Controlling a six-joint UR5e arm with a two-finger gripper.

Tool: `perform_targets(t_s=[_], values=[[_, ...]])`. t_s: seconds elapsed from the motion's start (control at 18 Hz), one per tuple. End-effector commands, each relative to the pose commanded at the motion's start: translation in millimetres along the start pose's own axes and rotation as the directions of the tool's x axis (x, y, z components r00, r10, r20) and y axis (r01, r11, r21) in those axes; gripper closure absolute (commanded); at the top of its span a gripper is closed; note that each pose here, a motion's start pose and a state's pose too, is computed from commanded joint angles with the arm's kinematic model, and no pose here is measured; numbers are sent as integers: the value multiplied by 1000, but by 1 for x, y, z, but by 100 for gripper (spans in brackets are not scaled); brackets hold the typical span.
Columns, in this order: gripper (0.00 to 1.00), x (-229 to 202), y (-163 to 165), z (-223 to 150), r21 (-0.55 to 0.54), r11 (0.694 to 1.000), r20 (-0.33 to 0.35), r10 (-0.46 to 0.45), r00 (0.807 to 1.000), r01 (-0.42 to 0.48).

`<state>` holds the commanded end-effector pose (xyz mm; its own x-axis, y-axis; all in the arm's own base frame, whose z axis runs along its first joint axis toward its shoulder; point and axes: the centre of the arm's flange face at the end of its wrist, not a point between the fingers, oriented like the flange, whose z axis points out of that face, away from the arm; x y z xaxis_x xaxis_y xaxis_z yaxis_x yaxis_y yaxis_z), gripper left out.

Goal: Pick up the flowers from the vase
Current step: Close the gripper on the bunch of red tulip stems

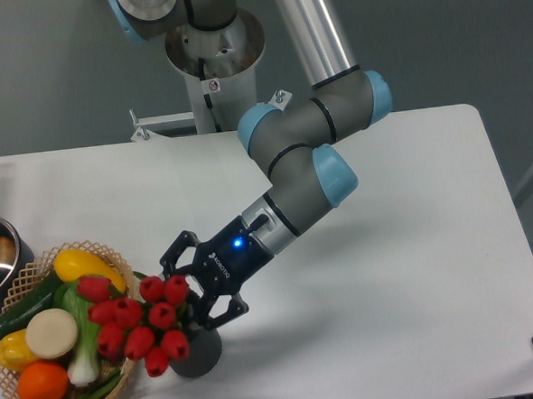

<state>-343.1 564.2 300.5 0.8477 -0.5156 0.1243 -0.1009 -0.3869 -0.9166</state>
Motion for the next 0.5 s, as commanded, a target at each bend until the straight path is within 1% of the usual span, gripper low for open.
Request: perform_targets(t_s=[0.17, 0.33, 0.5], values=[[100, -2, -4, -14, 4, 1000, 21, 0, 1000, 0], [100, -6, -12, -26, 12, 999, 43, -37, 998, 37], [100, -6, -28, -42, 21, 999, 68, -49, 997, 47]])
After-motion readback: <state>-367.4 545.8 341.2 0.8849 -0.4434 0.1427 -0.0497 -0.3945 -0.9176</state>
